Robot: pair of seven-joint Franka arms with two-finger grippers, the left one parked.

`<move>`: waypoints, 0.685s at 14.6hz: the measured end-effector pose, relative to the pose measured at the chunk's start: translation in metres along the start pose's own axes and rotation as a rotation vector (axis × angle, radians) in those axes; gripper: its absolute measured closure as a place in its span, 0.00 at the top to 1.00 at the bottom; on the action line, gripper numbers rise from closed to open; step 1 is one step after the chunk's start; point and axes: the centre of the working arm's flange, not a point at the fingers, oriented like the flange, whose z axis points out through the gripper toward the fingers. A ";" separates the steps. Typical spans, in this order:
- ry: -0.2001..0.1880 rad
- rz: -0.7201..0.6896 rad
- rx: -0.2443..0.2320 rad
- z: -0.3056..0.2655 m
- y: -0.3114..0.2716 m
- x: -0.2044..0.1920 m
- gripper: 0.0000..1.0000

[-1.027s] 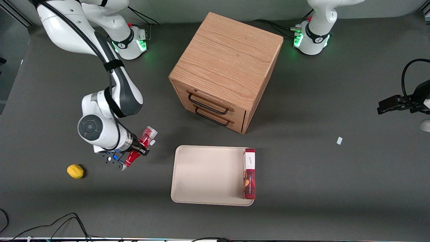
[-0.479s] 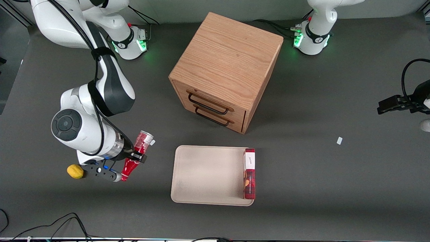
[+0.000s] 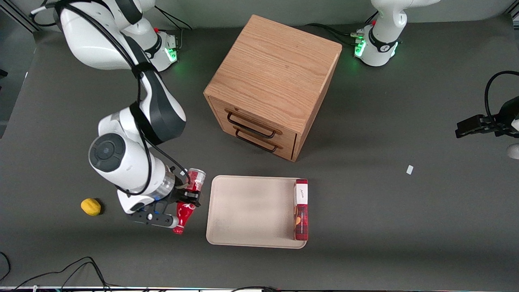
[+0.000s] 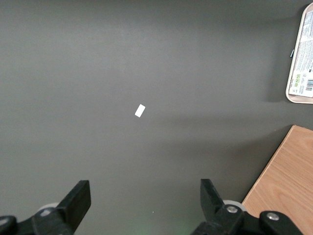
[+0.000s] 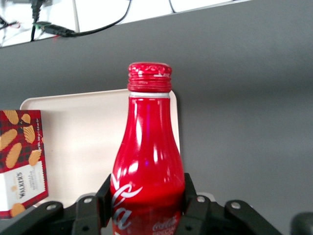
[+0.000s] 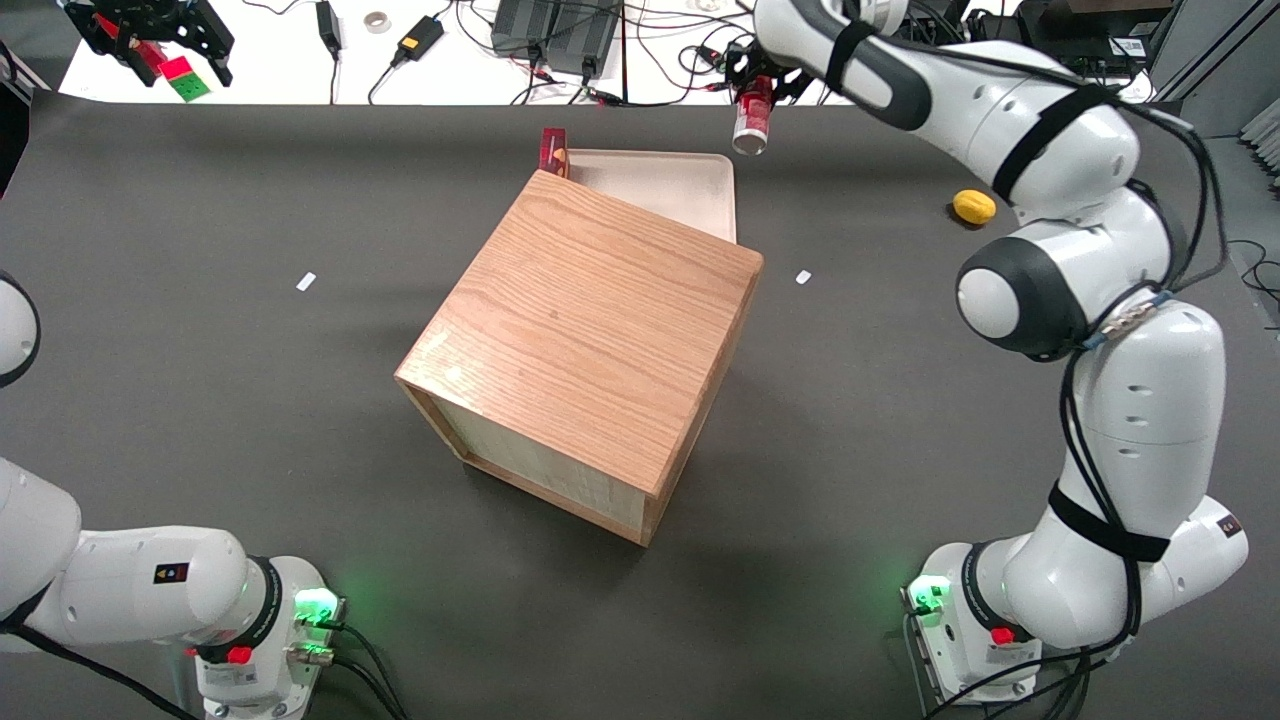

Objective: Place coke bottle on tray
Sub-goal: 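Lift the bottle and carry it over the cream tray, then lower the bottle upright onto the tray and open the right gripper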

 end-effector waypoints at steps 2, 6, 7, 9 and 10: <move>0.011 -0.068 0.010 0.039 -0.004 0.002 0.56; 0.021 -0.116 0.033 0.116 -0.024 -0.009 0.56; 0.020 -0.119 0.037 0.132 -0.027 -0.012 0.56; 0.015 -0.123 0.038 0.163 -0.029 -0.018 0.56; 0.011 -0.125 0.038 0.176 -0.029 -0.021 0.56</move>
